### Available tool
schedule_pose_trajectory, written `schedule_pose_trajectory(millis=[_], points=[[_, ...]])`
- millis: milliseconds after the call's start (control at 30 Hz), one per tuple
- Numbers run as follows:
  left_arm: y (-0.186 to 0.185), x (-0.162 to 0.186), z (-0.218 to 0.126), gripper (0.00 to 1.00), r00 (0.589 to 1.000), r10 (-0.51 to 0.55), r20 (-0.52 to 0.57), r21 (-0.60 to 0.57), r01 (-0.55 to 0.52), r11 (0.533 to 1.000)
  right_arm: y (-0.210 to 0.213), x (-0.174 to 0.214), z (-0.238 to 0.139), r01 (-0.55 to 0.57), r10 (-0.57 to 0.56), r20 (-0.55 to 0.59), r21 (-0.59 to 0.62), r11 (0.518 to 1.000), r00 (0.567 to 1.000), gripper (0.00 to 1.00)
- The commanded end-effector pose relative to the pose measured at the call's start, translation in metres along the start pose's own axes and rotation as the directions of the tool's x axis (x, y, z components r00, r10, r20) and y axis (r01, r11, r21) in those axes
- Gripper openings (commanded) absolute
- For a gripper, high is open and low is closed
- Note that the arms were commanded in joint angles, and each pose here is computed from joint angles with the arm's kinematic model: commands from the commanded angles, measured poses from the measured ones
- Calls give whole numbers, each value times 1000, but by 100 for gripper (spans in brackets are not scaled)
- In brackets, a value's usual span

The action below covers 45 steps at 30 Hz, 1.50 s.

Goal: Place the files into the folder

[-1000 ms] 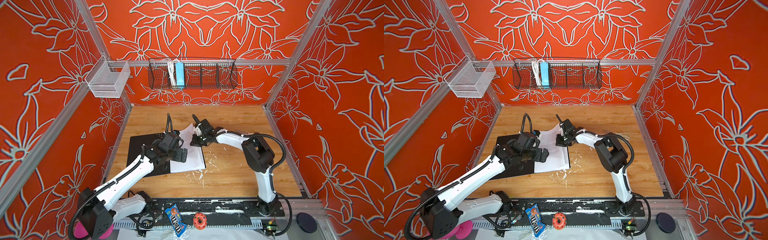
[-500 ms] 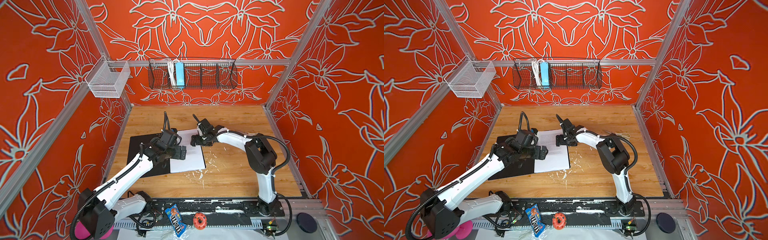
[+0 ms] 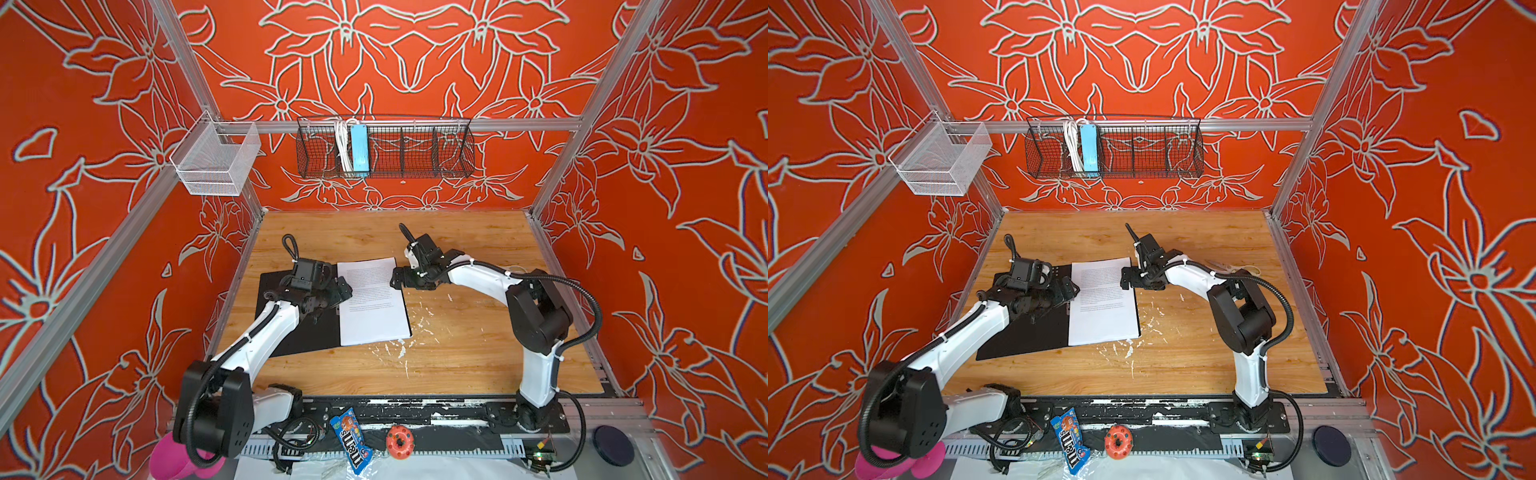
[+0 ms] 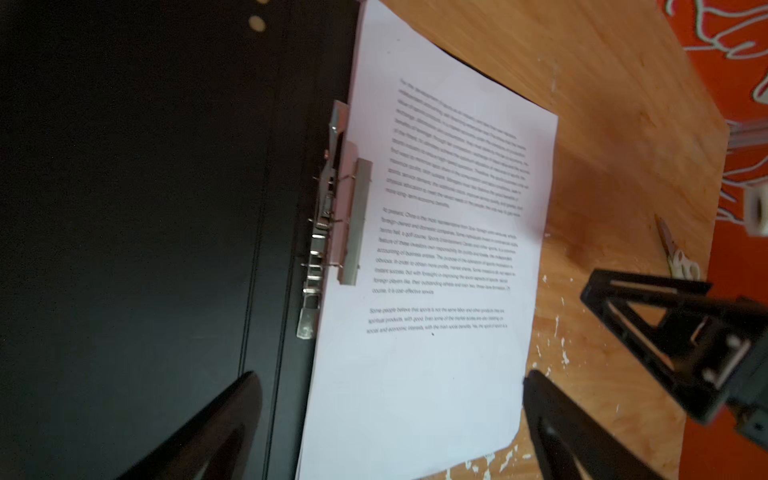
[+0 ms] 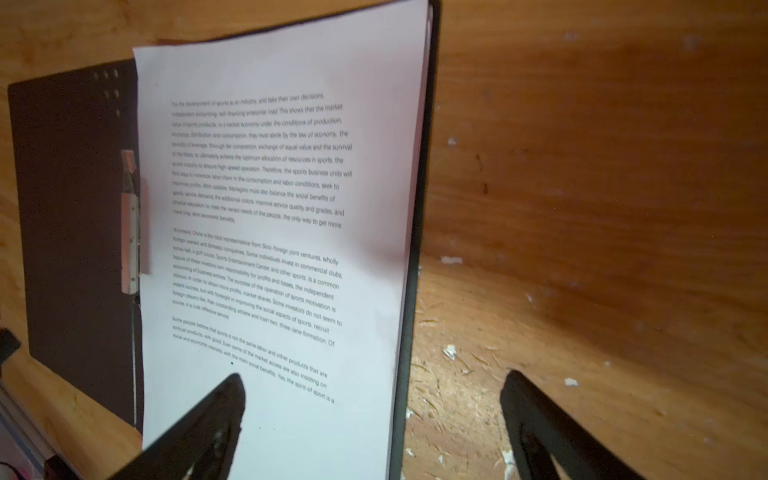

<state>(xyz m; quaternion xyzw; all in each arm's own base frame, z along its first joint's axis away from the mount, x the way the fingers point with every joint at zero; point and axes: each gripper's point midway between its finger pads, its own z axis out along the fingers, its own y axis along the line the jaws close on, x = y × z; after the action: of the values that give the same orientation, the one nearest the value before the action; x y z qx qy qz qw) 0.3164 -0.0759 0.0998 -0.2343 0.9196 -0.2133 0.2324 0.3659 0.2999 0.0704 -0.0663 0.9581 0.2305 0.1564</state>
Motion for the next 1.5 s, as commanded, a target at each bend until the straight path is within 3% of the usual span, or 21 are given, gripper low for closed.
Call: schedule_pose_trajectory(millis=[0,267,633,967,1233,1467], points=[[-2,-18,13,98,998,-66,24,64,65,996,8,4,-10,0,1,7,-71,997,1000,98],[6,-22,53,98,995,-70,-64,60,74,995,-2,14,-12,-51,50,-14,-129,990,999,98],[-7,10,88,98,971,-34,-237,90,56,994,-33,20,-17,-144,142,-24,-119,982,990,95],[-59,44,115,98,952,59,-301,136,-18,990,-91,22,-32,-284,284,47,-13,959,958,93],[-107,81,133,98,946,-21,-322,176,82,981,-146,22,-62,-384,374,120,66,921,919,94],[-136,100,136,98,945,-21,-327,180,85,980,-166,12,-67,-420,411,126,47,907,903,94]])
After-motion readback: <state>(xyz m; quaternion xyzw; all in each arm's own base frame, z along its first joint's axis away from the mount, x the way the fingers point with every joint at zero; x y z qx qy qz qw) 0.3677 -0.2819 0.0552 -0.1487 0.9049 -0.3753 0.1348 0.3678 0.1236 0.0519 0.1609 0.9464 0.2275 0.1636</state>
